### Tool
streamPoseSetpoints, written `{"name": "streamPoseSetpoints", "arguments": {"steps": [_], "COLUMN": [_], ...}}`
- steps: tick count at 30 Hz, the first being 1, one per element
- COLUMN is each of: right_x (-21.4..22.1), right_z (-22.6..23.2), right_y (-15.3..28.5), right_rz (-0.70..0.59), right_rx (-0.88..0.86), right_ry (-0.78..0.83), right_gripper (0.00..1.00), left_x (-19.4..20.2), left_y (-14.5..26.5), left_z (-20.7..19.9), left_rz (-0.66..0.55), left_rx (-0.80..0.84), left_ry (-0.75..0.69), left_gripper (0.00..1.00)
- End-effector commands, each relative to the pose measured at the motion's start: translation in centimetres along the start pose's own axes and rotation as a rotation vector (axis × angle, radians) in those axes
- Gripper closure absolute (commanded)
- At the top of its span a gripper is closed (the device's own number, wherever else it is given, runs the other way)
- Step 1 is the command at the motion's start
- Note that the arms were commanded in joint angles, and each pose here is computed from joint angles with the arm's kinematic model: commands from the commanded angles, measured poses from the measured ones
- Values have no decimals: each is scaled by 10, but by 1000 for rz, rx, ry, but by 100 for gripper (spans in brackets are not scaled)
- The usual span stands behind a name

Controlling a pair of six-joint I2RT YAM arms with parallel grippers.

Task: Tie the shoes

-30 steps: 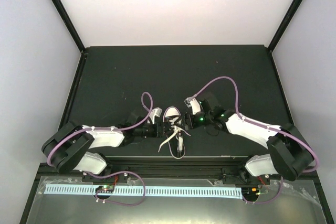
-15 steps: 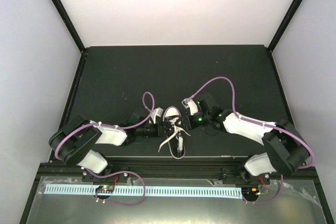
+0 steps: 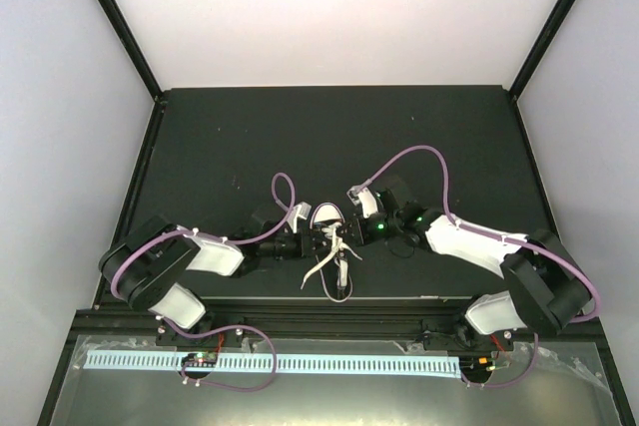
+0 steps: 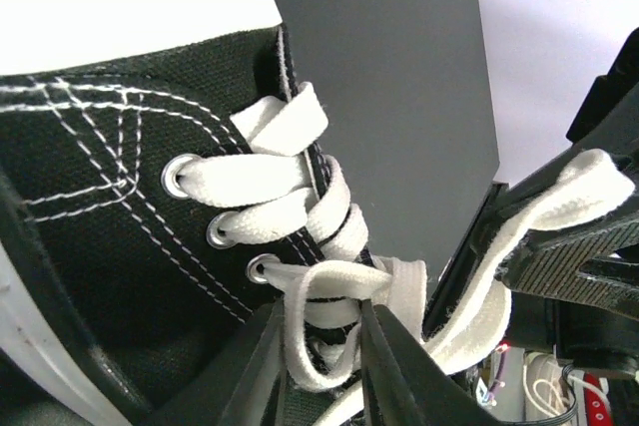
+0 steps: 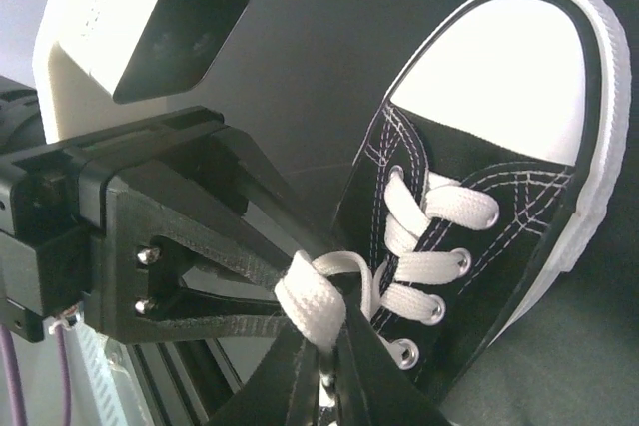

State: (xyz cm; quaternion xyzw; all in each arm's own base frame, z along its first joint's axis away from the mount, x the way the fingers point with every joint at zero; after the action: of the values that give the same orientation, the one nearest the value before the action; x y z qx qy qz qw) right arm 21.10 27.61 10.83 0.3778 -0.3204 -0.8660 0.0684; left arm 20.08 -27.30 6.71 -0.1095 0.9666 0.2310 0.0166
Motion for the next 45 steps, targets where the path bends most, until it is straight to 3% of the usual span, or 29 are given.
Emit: {"name": "streamPoseSetpoints", "arguments": {"steps": [1, 8, 23, 45], "right_x": [-5, -7, 10, 44], "right_z": [2, -6, -46, -83], "right_y": [5, 10, 24, 35], "right_rz": [-27, -46, -69, -64], "right_rx": [17, 82, 209, 297], "right_ry": [11, -18, -212, -340], "right_gripper": [96, 98, 98, 99], "left_x": [-8, -16, -13, -16], "left_y": [-1, 1, 24, 61], "left_z": [-9, -6, 16, 54], "left_rz": [-15, -50, -104, -191], "left_rx": [45, 35, -86, -187], "left_ry": [-18, -23, -30, 25], "left_gripper": [83, 98, 98, 98]}}
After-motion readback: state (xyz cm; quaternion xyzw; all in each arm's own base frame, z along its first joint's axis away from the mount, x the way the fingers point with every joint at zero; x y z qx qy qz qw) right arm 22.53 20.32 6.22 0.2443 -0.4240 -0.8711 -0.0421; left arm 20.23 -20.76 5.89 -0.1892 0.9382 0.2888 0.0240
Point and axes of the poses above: each gripper's point midway between its finger pads, its own y axis back along the fingers, its own z axis along the line the jaws close on, x = y × z, the point moved 2 cm from there along y, back along the fingers, and after that the axes turned 14 degrees about y, right-handed, at the moved point
